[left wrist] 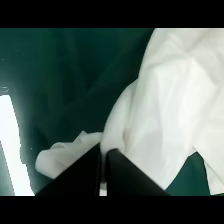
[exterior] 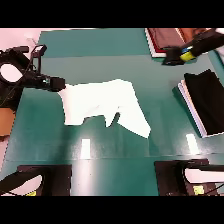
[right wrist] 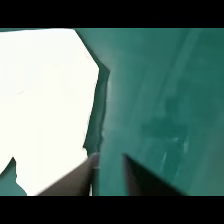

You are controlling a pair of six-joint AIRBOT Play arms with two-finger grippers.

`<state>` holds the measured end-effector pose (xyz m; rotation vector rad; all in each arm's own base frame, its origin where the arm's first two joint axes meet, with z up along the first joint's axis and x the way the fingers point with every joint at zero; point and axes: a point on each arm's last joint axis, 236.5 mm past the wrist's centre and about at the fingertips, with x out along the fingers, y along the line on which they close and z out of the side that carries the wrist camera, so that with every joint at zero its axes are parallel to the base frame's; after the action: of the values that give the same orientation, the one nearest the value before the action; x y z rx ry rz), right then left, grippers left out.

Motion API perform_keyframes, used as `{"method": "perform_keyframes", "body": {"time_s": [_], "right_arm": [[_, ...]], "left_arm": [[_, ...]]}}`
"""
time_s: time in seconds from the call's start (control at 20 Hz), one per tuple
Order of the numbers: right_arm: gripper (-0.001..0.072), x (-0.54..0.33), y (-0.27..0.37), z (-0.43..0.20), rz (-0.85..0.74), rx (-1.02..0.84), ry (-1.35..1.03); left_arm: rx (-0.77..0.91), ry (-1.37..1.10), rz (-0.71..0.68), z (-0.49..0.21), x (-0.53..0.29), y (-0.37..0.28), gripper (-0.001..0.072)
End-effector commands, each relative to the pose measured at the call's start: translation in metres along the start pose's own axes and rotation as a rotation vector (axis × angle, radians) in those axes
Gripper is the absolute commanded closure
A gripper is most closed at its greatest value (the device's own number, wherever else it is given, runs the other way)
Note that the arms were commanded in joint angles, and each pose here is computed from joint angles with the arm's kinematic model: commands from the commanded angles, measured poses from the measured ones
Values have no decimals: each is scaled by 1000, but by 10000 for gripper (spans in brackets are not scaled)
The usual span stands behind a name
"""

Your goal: Fold the shirts.

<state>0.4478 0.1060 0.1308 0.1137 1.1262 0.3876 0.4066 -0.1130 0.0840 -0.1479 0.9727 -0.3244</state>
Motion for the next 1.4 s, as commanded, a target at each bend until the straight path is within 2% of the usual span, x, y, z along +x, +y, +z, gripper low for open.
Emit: {"method": "perform_keyframes", "body": {"time_s": [0.0,0.1,0.25,0.55,0.6,0.65,0.75,0.8,0.9,1.0,1.2,1.35], "right_arm": [[289,83,18,1,155,79,82],[289,120,23,-4,229,140,126],[292,169,17,-14,244,191,173],[303,219,43,-27,324,234,216],[339,224,45,-28,323,231,216],[419,228,47,-27,322,222,208],[691,229,50,-19,320,177,166],[693,225,51,-12,320,160,143],[695,198,60,17,331,99,64],[694,135,74,65,336,-21,-98],[694,-64,95,127,213,-227,-469],[694,-181,105,107,135,-278,-660]], "left_arm": [[-2,-6,17,4,-4,8,682],[-2,-6,17,4,-4,8,682],[-4,-7,15,4,-4,7,682],[-14,-18,12,6,-4,7,682],[-14,-19,12,7,-4,7,681],[-14,-18,12,6,-4,7,682],[-13,-16,12,6,-4,7,681],[-12,-17,12,6,-4,7,682],[1,-32,25,12,-9,8,682],[48,-111,57,41,-35,7,683],[180,-489,133,127,-181,-20,682],[235,-749,127,143,-301,-56,682]]}}
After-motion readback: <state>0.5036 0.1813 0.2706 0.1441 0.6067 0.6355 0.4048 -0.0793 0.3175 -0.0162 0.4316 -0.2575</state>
